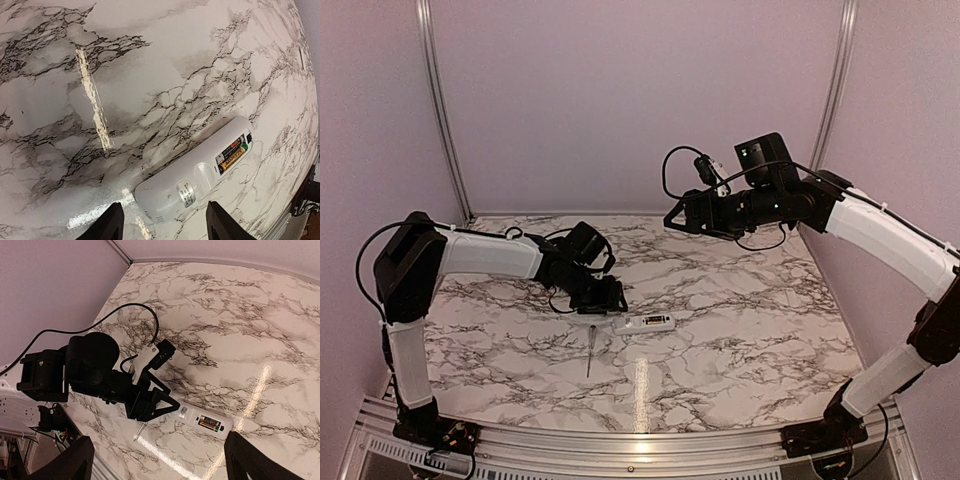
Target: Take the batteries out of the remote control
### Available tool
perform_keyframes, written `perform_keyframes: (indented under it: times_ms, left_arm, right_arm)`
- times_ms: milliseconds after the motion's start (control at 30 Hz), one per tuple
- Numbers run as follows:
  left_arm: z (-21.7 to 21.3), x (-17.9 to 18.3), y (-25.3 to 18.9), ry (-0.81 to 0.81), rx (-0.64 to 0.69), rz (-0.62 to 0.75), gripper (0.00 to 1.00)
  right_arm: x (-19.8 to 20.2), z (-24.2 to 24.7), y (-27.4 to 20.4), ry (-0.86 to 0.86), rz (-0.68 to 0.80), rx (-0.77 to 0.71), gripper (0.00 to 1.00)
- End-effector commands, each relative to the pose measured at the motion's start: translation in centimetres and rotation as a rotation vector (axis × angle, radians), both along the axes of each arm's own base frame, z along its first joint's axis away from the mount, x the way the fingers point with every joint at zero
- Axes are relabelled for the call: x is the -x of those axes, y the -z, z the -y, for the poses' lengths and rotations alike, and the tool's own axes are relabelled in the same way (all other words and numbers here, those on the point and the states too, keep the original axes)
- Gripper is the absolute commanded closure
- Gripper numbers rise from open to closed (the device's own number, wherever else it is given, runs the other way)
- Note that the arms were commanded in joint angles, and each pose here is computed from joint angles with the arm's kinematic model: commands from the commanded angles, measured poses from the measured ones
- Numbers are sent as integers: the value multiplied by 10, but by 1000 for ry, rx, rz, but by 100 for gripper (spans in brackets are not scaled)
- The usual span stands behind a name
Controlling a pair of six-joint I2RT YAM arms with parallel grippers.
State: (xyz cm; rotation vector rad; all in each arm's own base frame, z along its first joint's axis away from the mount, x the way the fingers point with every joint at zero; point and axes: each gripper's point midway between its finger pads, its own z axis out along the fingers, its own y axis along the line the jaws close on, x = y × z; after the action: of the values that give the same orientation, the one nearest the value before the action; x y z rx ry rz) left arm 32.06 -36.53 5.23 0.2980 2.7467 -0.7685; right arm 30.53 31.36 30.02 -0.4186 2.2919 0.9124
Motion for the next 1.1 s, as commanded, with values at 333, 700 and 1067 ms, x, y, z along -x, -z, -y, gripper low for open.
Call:
perform_keyframes:
  times_ms: [333,700,1067]
  left_arm:
    - [-70,45,-7,22,-213,75,41]
    - [-59,66,17,-13,-249,40,44]
    - [-54,63,34,-41,-323,31,51]
  right_arm:
    - [-2,-5,-12,-10,18,-26,11]
    - [4,-3,-8,-31,8,-5,1]
    - [11,5,-9,-54,27,40,2]
